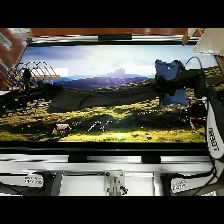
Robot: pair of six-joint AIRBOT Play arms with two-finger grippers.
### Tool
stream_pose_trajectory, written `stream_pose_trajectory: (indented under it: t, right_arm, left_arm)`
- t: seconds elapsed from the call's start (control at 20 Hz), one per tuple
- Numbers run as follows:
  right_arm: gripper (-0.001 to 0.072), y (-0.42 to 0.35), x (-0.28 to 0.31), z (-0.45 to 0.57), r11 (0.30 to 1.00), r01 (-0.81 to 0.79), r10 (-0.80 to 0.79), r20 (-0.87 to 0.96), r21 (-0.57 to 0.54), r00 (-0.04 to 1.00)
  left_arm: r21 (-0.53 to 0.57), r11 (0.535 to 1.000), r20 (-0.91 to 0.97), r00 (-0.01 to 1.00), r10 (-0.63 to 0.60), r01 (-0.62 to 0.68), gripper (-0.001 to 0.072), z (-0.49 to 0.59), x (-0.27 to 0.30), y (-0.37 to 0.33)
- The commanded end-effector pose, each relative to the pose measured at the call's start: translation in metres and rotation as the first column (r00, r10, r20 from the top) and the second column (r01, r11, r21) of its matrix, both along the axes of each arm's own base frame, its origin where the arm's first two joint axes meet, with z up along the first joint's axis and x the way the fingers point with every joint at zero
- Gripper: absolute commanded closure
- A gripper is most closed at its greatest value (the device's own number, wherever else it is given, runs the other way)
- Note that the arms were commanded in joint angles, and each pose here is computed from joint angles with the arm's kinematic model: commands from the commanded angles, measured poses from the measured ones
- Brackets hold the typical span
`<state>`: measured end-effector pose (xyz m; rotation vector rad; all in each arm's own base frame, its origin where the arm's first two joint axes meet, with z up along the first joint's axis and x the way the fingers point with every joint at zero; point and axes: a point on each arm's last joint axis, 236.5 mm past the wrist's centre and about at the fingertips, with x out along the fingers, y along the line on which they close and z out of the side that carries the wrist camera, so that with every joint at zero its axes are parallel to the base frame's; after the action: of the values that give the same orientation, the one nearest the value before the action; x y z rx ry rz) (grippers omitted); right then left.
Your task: Fold the shirts.
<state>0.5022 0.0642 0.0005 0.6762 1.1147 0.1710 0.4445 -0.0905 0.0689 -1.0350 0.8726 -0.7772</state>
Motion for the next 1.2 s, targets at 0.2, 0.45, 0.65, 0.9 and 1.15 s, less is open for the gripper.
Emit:
stream_pose_trajectory:
  t: [0.2,0.45,0.65,0.9,1.15]
  right_arm:
    - [0.0636,0.007,-0.03,0.155,0.998,-0.036,0.052,0.318,-0.056,0.946]
    - [0.0636,0.018,-0.074,0.216,0.997,-0.059,0.074,0.393,-0.05,0.917]
    - [0.0636,0.025,-0.103,0.259,0.999,-0.05,0.054,0.459,-0.021,0.887]
    - [0.0636,0.038,-0.131,0.298,0.997,-0.062,0.033,0.527,0.037,0.849]
    - [0.0636,0.052,-0.151,0.295,0.99,-0.127,0.081,0.483,0.064,0.872]
  left_arm:
    - [-0.07,0.997,0.058,0.998,-0.024,0.029,0.0664,0.021,0.016,-0.13]
    - [0.018,1.0,0.148,0.989,0.015,-0.018,0.0665,0.013,0.017,-0.218]
    - [0.029,0.997,0.192,0.978,-0.078,0.074,0.0665,0.02,0.0,-0.275]
    - [0.062,0.989,0.159,0.977,-0.145,0.136,0.0666,-0.008,-0.019,-0.32]
    - [0.031,0.984,0.068,0.981,-0.18,0.178,0.0666,-0.038,-0.047,-0.369]
